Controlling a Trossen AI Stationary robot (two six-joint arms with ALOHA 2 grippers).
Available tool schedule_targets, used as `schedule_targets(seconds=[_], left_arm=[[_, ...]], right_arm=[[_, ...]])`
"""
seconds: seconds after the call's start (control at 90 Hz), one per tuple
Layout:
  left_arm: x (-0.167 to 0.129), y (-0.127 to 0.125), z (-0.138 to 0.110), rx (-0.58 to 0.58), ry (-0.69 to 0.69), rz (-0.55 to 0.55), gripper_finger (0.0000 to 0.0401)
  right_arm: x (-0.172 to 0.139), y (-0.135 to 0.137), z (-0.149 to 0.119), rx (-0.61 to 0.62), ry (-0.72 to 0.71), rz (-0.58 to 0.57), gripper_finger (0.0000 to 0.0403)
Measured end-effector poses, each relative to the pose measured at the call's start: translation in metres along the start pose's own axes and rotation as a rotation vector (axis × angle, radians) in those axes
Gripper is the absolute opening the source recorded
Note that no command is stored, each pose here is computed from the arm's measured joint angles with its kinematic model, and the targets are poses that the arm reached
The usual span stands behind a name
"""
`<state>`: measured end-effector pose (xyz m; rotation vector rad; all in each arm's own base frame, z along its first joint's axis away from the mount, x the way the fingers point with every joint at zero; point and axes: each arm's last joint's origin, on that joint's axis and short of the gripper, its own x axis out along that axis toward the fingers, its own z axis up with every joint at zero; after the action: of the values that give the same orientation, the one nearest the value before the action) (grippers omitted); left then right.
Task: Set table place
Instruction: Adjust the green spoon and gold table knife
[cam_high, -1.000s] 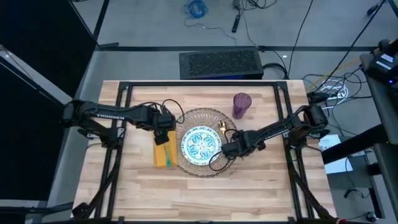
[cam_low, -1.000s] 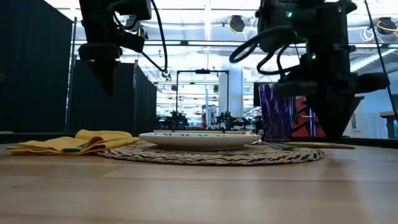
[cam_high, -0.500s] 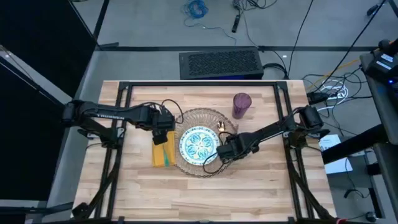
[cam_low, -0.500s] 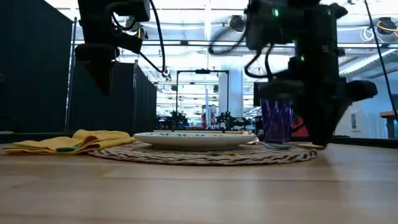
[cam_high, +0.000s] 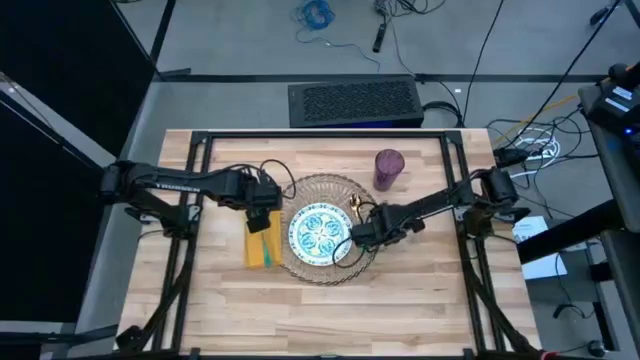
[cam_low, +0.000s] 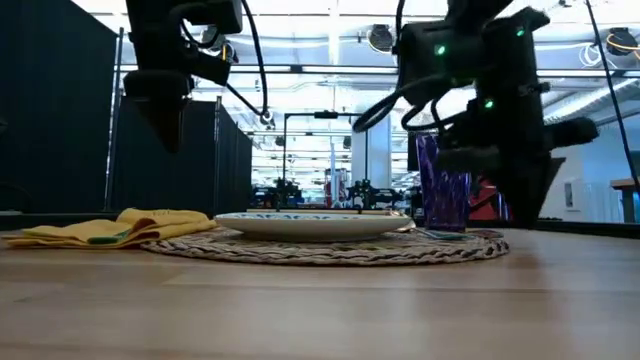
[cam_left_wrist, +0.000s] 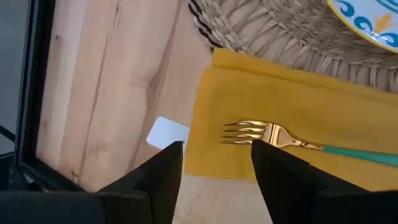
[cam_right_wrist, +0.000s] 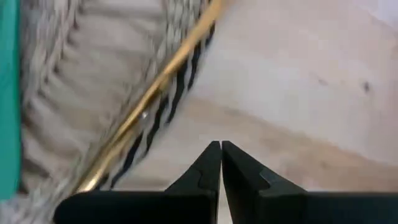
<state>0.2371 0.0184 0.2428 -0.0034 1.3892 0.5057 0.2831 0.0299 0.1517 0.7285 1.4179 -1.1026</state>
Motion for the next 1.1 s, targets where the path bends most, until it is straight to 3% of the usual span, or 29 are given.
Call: schedule_targets(seconds=[0.311, 0.8, 1.1], left_arm=[[0.000, 0.000, 0.000, -0.001, 0.000, -0.001, 0.0178], [0.000, 0.000, 0.000, -0.004, -0.001, -0.002, 0.0178], [0.000, 0.000, 0.000, -0.005, -0.004, -0.003, 0.0178]], right_arm=[[0.008, -0.008, 0.037, -0.017, -0.037, 0.014, 0.0000], [0.006, 0.002, 0.037, -0.085, -0.078, 0.107, 0.0000], [0.006, 0.000, 0.035, -0.113, -0.086, 0.070, 0.0000]])
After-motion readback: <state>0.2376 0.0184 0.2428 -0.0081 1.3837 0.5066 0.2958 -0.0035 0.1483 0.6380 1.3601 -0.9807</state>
